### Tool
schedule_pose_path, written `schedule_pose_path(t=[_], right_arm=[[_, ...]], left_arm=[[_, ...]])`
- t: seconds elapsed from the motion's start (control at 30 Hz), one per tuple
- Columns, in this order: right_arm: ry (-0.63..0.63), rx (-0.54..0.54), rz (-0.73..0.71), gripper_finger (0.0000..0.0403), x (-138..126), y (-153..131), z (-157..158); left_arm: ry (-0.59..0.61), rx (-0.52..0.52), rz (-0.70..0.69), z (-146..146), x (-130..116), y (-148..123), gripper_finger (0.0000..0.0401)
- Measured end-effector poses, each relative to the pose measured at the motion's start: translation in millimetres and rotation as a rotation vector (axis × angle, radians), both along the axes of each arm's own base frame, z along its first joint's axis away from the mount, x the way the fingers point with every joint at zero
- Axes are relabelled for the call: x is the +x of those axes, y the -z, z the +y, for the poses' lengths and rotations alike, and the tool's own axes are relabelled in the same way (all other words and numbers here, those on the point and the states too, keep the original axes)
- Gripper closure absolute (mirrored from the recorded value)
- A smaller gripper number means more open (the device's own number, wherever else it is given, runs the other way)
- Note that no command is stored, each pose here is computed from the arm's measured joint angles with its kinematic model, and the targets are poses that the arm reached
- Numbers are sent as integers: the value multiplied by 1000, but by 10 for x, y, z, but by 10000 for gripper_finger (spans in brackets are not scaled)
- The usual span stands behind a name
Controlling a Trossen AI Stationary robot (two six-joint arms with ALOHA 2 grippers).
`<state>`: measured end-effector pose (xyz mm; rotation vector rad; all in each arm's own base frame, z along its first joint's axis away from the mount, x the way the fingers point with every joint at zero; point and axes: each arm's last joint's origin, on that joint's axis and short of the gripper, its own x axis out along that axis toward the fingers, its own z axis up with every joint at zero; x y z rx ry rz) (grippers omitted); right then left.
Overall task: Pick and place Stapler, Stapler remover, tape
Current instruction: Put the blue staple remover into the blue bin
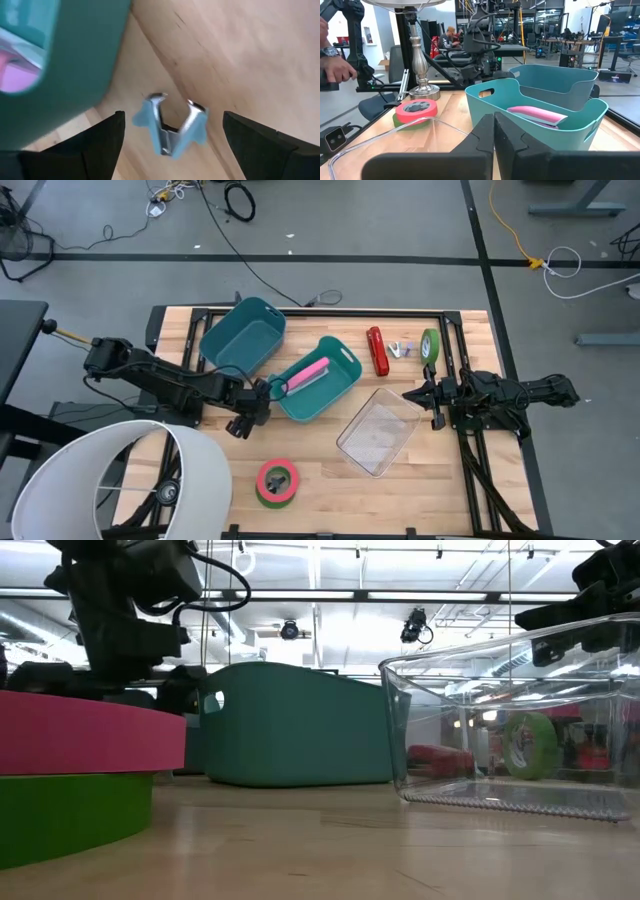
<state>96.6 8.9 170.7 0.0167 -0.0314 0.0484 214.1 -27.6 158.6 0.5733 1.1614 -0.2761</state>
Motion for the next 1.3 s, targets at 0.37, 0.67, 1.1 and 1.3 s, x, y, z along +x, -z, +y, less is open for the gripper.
schedule_pose_path(t=[0.37, 0.67, 1.1, 1.3], right_arm=[[0, -1, 0, 388, 0, 0, 0], [0, -3, 0, 388, 0, 0, 0], [0, -2, 0, 388, 0, 0, 0], [0, 0, 0, 388, 0, 0, 0]], left_arm=[[-12, -26, -4, 46, 4, 16, 65], [-16, -53, -7, 68, 13, 12, 75], [-10, -67, -6, 63, 13, 9, 161], [-10, -68, -5, 63, 12, 10, 194]])
